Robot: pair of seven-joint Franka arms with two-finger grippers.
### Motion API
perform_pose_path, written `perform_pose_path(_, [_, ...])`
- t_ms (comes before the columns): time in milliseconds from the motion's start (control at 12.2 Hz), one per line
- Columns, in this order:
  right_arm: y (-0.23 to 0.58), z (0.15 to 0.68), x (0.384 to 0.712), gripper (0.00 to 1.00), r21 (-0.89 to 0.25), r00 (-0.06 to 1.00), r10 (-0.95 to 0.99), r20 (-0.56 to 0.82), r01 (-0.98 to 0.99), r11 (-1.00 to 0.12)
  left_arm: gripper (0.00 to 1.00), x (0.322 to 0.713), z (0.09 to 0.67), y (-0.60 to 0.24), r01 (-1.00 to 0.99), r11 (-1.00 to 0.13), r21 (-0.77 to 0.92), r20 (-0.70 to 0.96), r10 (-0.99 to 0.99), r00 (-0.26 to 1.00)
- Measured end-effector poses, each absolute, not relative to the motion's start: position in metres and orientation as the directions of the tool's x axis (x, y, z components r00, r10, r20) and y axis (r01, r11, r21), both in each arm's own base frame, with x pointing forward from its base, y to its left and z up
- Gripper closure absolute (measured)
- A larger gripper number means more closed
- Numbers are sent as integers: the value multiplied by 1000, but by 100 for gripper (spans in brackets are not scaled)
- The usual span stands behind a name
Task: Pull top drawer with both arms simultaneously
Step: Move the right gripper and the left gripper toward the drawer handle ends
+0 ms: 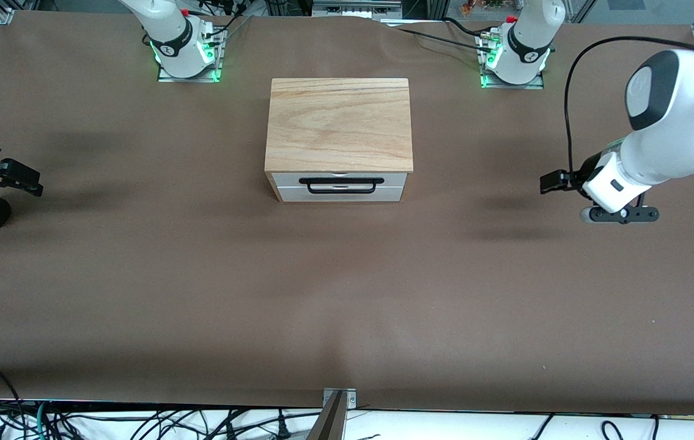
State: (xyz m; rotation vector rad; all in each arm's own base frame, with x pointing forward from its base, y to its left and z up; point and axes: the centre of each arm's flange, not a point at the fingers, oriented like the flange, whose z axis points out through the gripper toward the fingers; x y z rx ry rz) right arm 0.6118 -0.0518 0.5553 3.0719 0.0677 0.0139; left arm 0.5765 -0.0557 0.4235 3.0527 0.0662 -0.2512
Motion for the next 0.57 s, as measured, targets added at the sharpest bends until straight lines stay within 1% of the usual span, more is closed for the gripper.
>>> perform_pose_path(329, [-41, 546, 615, 0, 55, 999, 49, -5, 49, -997, 0, 575, 366, -73, 97, -982, 163, -155, 72, 985])
perform_pose_path(411, [-36, 540, 618, 0, 14, 999, 43, -11, 43, -999, 0, 575, 354, -79, 96, -981, 170, -160, 69, 985])
perform_pose_path(575, [-21, 514, 626, 0, -112, 999, 26, -41, 21, -993, 0, 576, 332, -96, 128, -965, 228, -191, 85, 978])
